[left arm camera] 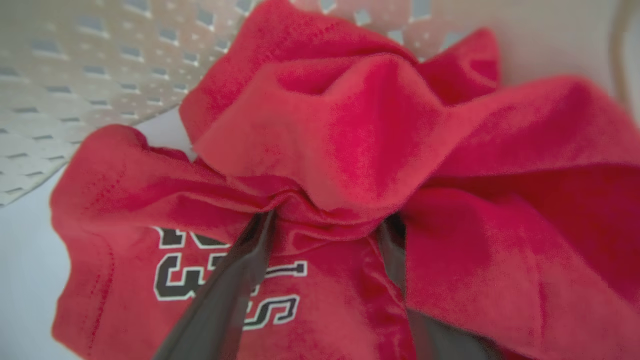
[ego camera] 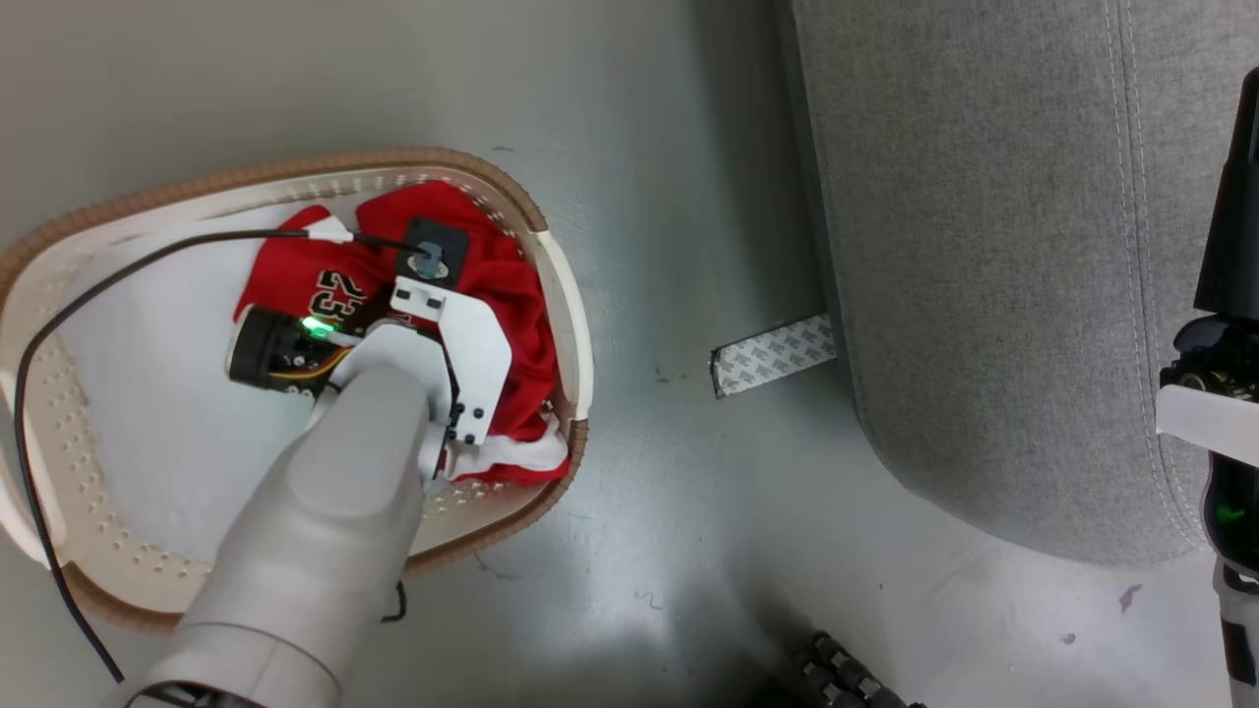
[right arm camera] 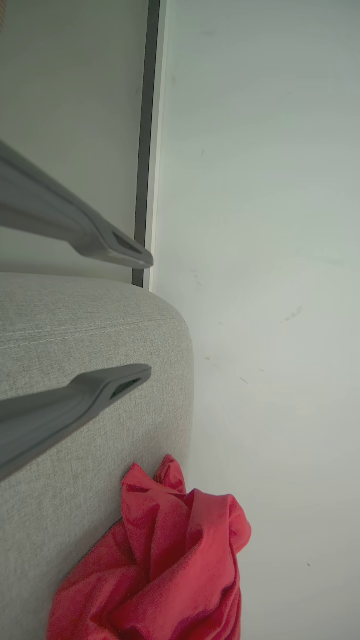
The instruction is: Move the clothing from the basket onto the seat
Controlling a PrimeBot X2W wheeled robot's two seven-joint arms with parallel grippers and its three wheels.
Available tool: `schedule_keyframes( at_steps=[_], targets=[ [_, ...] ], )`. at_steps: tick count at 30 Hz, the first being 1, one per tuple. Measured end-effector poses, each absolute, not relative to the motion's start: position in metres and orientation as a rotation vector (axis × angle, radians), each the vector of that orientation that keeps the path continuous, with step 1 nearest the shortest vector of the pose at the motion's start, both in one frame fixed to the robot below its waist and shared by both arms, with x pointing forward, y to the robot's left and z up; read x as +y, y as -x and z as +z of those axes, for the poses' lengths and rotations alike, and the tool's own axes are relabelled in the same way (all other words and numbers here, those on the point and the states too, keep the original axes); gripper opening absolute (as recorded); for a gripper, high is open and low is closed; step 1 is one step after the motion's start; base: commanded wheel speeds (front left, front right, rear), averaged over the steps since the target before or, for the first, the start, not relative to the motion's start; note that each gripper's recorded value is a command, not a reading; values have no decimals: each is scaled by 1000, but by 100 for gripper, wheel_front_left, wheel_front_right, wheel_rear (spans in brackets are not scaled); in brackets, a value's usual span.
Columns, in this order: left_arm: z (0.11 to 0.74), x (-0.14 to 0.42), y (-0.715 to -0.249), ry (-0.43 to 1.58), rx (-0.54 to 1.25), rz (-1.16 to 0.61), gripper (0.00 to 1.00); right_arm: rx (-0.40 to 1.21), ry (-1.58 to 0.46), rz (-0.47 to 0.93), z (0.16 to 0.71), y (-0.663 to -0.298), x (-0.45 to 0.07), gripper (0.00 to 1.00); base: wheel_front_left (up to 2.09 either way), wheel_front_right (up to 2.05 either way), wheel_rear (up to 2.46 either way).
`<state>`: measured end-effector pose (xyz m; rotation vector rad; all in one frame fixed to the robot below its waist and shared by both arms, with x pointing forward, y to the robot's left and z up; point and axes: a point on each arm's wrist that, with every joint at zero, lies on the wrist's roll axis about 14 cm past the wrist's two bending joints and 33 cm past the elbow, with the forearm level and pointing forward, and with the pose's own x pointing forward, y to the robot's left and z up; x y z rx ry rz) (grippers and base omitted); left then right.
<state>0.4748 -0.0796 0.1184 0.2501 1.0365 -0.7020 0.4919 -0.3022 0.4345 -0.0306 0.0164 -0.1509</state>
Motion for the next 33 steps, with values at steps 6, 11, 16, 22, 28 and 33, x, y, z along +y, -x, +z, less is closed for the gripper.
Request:
schedule_keyframes(
  at_steps=[6,11,16,22,28,33],
  targets=[
    [111,-93,-459,-243,1060,-761,30,31,45,-173,432,-487,-311,100,0,0,0],
    [117,-98,-455,-217,1045,-784,0,29,50,-188,435,-485,-317,100,0,0,0],
    [141,-96,-468,-158,979,-754,0,14,45,-191,443,-481,-318,100,0,0,0],
    [191,-93,-476,-42,862,-722,0,-35,27,-201,466,-471,-318,100,0,0,0],
    [249,-85,-473,50,742,-675,0,-76,6,-212,488,-453,-317,100,0,0,0],
    [302,-72,-471,83,618,-628,0,-100,-15,-210,503,-434,-312,100,0,0,0]
  ],
)
